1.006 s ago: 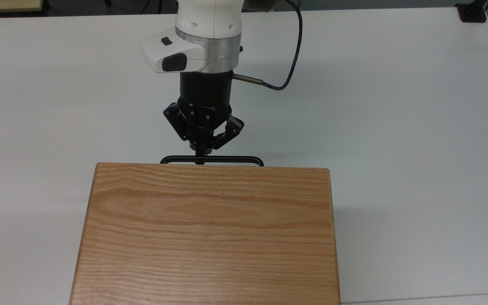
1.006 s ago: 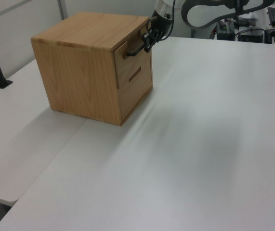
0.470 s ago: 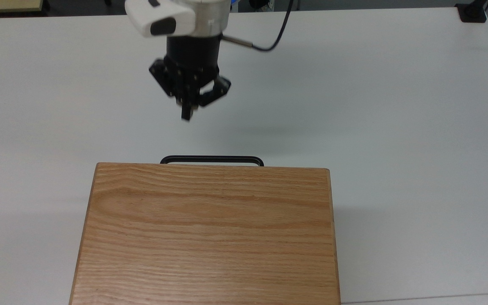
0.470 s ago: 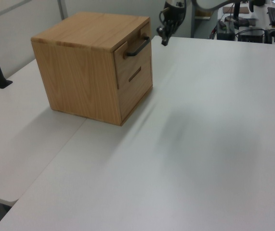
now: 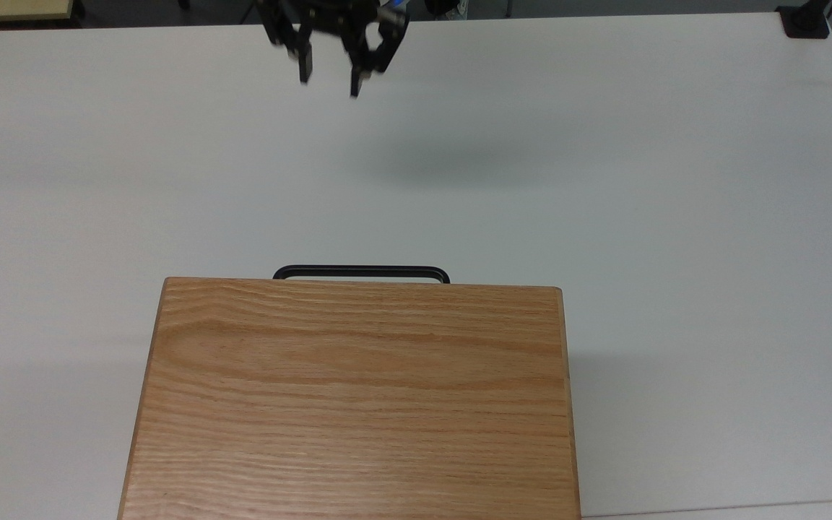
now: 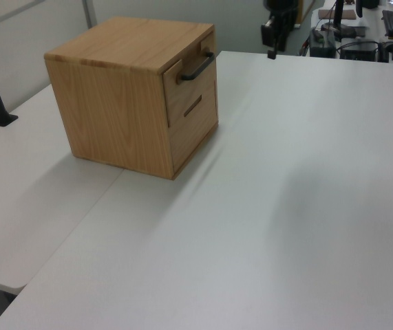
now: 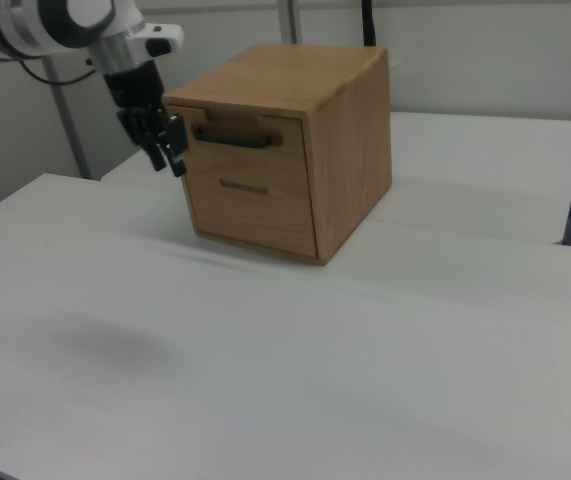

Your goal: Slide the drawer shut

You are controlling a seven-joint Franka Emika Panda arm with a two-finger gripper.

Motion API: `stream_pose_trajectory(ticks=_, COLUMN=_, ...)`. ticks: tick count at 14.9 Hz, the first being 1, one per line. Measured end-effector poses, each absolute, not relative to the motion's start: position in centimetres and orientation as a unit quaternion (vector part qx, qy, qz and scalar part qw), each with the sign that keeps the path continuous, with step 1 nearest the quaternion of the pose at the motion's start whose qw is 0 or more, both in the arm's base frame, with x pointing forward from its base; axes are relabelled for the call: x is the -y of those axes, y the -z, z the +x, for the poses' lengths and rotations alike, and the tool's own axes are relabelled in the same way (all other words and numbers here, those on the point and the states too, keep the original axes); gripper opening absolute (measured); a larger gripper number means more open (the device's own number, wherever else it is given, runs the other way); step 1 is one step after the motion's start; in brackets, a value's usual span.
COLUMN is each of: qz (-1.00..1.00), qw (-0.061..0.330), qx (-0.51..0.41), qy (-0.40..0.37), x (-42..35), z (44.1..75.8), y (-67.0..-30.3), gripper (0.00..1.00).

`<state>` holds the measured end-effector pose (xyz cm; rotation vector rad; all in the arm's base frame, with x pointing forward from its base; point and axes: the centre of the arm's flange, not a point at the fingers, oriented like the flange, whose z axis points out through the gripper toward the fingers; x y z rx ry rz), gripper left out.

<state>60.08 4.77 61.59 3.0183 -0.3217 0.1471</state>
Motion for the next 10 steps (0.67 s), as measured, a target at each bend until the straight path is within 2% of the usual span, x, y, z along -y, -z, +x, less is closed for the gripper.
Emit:
stream_pose_trajectory(ticks=1, qz=0.992, qw=0.051, qx=0.105, qy=-0.038, x=-4.9, z=59.0, y=-62.0, gripper=0.69)
stream_pose_trajectory(ticks=4, qz=0.994, qw=0.021, qx=0.104, qy=-0.017, x=-5.6, z=57.0, y=-62.7, gripper=0.99)
stream_pose_trajectory(ticks=10, qz=0.996, qw=0.007, qx=0.083, qy=-0.016, x=-5.8, z=54.0, y=-62.8, gripper=1.0)
